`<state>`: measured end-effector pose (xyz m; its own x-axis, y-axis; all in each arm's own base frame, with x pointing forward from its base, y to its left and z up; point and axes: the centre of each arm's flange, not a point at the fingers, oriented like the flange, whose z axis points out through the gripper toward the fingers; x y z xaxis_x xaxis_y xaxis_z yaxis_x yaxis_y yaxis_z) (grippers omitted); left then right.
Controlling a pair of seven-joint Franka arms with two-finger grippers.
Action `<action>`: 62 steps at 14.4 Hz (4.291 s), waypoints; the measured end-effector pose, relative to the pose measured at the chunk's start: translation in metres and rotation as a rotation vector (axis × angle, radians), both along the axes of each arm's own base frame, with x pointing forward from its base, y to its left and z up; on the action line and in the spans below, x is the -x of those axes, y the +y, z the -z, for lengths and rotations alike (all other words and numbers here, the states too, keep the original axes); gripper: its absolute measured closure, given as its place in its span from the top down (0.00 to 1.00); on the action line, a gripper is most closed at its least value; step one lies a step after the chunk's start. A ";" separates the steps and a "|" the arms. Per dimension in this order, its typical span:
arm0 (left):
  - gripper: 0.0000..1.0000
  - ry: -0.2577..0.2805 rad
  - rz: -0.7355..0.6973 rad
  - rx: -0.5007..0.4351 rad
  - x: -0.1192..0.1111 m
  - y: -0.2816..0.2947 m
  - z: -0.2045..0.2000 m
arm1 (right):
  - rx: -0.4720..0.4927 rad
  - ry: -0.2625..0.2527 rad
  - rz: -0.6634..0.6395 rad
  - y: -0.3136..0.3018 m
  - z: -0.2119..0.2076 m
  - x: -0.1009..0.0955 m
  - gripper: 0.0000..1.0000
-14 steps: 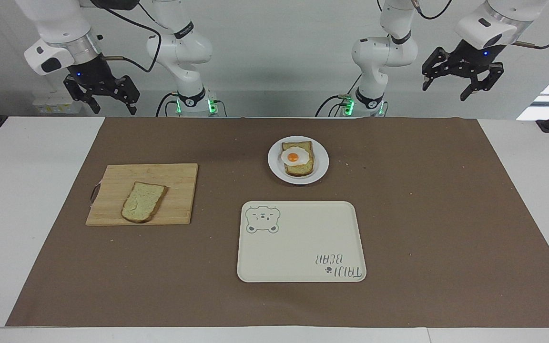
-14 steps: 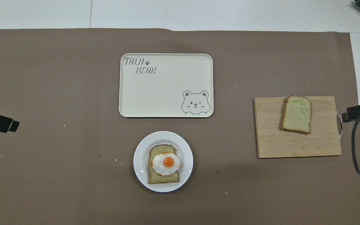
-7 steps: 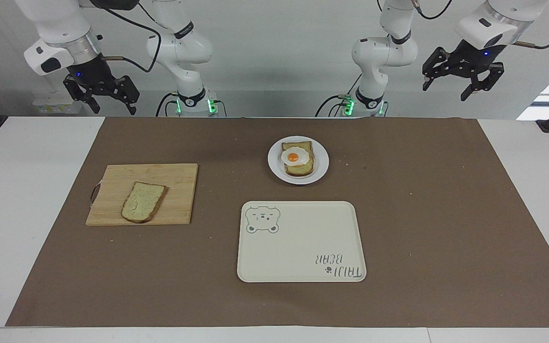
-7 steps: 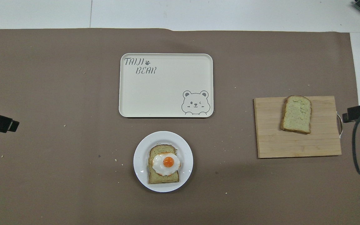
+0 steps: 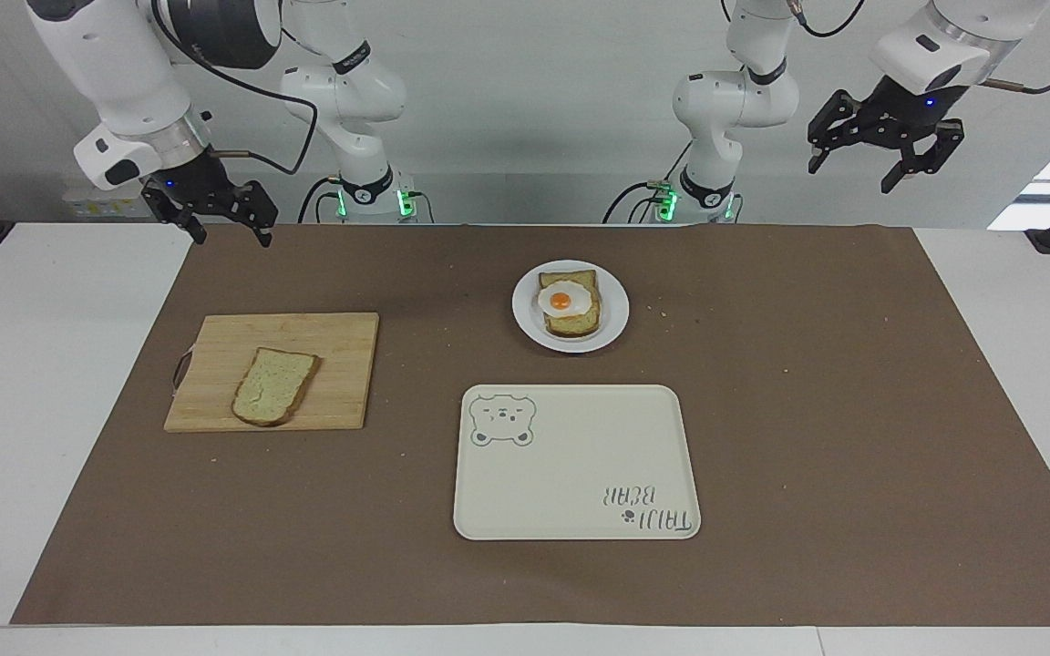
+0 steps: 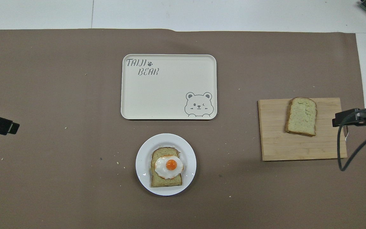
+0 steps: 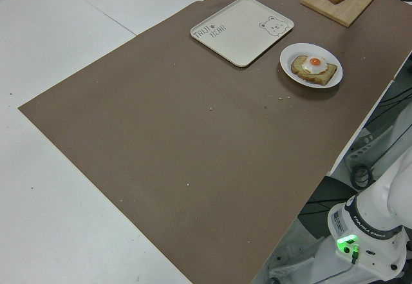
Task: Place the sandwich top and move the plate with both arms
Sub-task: 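Reach the right gripper to the bread slice on the board and grasp it, then lift the bread slice off the board with the right gripper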
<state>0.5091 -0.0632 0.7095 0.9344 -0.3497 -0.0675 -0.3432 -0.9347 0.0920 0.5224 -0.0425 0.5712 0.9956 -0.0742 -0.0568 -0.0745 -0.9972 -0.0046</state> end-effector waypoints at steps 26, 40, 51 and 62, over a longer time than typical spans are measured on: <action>1.00 0.000 -0.002 0.000 0.000 0.001 0.000 | -0.104 -0.013 0.240 -0.077 0.264 -0.053 1.00; 1.00 0.002 -0.002 0.000 0.000 0.001 0.001 | -0.141 -0.032 0.234 -0.080 0.257 -0.052 0.28; 1.00 0.003 -0.002 0.000 0.000 0.001 0.001 | -0.193 0.028 -0.151 -0.045 0.175 -0.076 0.07; 1.00 0.003 0.003 0.000 0.001 -0.002 0.001 | -0.267 0.123 -0.251 0.105 0.130 -0.056 0.07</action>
<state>0.5085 -0.0649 0.7086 0.9333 -0.3522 -0.0705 -0.3454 -0.9339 0.0928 0.5785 0.0629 0.4414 0.9654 0.2048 -0.1614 0.1558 -0.9494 -0.2727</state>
